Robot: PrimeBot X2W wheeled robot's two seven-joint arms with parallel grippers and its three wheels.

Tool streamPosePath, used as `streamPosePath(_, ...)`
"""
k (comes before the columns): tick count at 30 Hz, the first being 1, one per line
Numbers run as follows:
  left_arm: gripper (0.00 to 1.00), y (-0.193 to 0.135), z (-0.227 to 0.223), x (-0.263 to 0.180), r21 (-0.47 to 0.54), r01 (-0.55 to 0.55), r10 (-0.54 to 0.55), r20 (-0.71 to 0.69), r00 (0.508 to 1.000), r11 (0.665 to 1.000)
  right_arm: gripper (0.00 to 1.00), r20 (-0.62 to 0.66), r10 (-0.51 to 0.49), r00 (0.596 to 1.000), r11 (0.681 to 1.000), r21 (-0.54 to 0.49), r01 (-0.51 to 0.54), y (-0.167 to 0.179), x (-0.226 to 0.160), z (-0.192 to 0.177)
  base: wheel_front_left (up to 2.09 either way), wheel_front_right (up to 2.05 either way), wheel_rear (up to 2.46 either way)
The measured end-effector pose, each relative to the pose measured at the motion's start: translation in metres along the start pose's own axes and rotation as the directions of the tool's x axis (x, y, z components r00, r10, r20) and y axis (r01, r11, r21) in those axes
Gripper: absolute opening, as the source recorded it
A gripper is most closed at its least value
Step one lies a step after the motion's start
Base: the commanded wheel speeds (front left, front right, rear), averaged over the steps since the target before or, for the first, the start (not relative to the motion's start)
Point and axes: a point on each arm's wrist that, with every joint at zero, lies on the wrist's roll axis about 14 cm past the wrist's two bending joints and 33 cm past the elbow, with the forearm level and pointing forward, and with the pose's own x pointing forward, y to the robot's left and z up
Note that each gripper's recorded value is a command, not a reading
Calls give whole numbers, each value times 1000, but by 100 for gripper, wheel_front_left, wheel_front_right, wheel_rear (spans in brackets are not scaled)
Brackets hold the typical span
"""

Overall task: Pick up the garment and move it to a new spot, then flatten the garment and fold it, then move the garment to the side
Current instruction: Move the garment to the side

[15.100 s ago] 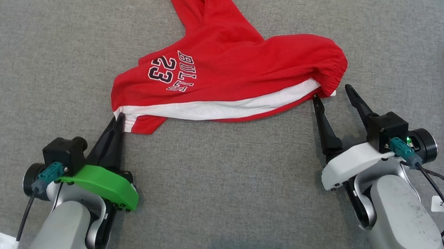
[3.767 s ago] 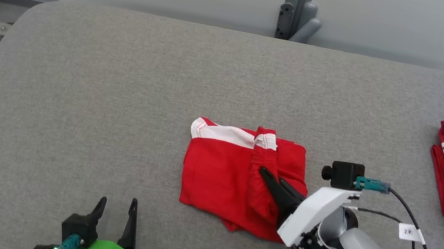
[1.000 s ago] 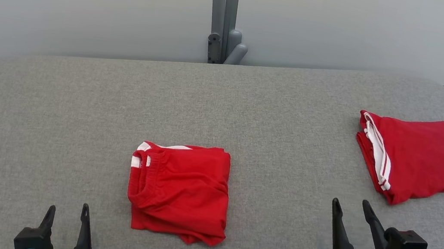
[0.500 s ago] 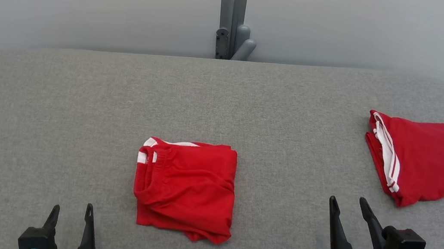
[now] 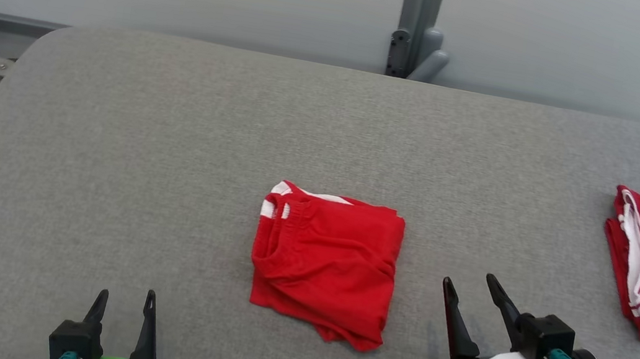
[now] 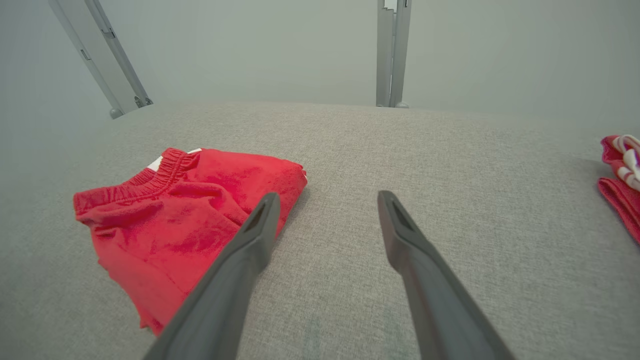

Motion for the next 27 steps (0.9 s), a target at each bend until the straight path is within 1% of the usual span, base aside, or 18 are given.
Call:
streamPosePath(7,100,36,-7,-21,-15,-113,112,-13,994,994,100,-78,127,989,991,-17,-129,37,29,-22,0,0,0)
streamPosePath(8,100,36,-7,-21,-15,-113,112,-13,994,994,100,-78,127,989,991,-17,-129,37,29,-22,0,0,0)
streamPosePath(9,100,45,-9,-27,-20,-144,144,-17,989,989,100,-107,156,982,987,-19,-158,45,37,-31,0,0,0)
streamPosePath(11,100,52,-11,-33,-28,-172,172,-23,985,985,100,-139,180,974,982,-28,-186,53,44,-40,0,0,0)
streamPosePath(16,100,65,-14,-41,-30,-224,223,-34,974,974,100,-229,219,949,972,-32,-232,64,56,-68,0,0,0)
streamPosePath(21,100,68,-18,-42,-27,-242,240,-53,969,970,99,-296,221,929,969,-38,-243,63,62,-89,0,0,0)
streamPosePath(22,100,68,-17,-41,-27,-241,240,-53,969,970,77,-312,221,924,969,-36,-244,63,63,-93,0,0,0)
streamPosePath(23,100,67,-17,-40,-26,-241,239,-54,969,970,49,-321,221,921,969,-33,-244,64,64,-96,0,0,0)
streamPosePath(24,100,67,-17,-39,-25,-240,238,-54,970,970,0,-327,223,918,969,-32,-247,64,66,-98,0,0,0)
streamPosePath(27,100,64,-16,-36,-28,-231,229,-52,972,973,0,-339,229,913,968,-25,-251,66,68,-100,0,0,0)
